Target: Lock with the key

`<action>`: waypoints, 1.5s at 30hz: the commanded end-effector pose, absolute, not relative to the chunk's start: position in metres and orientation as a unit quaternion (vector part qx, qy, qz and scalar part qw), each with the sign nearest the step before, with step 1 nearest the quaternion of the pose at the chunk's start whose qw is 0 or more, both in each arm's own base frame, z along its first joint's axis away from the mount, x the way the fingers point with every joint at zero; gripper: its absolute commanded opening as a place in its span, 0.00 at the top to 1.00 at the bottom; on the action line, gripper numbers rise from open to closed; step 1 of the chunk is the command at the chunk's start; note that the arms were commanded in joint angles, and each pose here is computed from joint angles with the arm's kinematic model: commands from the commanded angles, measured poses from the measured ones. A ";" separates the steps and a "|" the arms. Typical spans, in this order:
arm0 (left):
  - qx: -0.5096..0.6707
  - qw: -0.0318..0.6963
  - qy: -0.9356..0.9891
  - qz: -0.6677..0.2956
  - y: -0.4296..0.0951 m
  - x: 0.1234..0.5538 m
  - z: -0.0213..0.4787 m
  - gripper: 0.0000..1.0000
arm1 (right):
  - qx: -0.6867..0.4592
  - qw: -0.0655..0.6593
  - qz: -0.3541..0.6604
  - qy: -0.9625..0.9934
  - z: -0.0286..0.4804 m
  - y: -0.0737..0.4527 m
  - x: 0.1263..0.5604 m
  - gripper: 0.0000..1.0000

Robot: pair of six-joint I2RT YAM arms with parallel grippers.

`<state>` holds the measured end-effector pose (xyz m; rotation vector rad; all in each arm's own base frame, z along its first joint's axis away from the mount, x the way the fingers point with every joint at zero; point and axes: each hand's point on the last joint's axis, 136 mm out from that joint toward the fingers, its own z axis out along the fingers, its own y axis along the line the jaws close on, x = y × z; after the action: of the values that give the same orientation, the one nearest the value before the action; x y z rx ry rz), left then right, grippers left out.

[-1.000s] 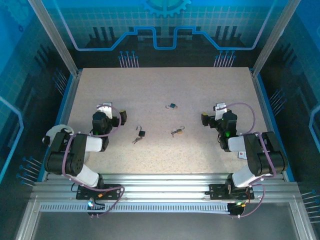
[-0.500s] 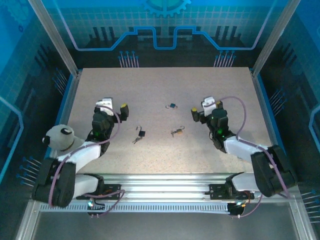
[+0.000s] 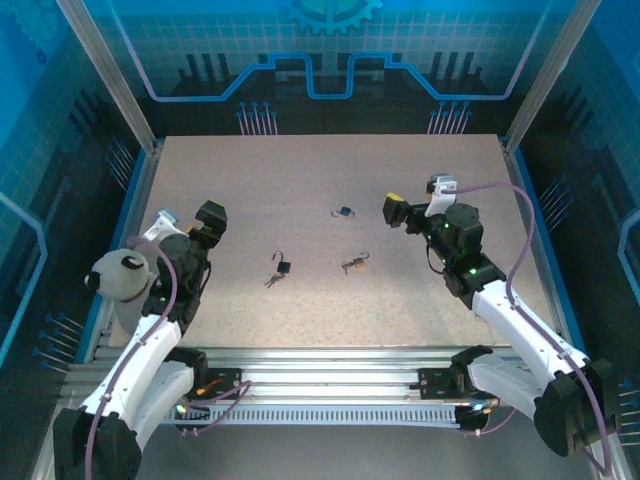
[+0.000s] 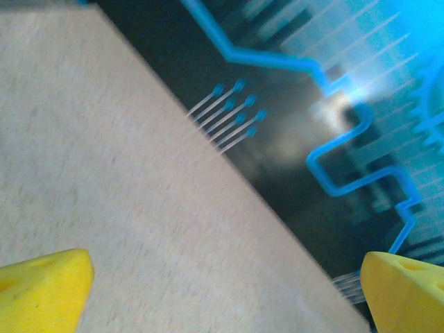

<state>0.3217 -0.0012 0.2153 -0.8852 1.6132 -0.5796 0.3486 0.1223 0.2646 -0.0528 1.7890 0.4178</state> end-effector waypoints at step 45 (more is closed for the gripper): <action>-0.103 0.186 0.975 -0.057 -0.141 0.298 0.080 0.01 | -0.116 0.440 0.145 0.879 0.167 0.180 0.276 0.00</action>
<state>0.2959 -0.1411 0.0830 -0.3522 2.7111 -0.2284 0.2804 0.1723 0.1586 -0.3007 2.2190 0.2903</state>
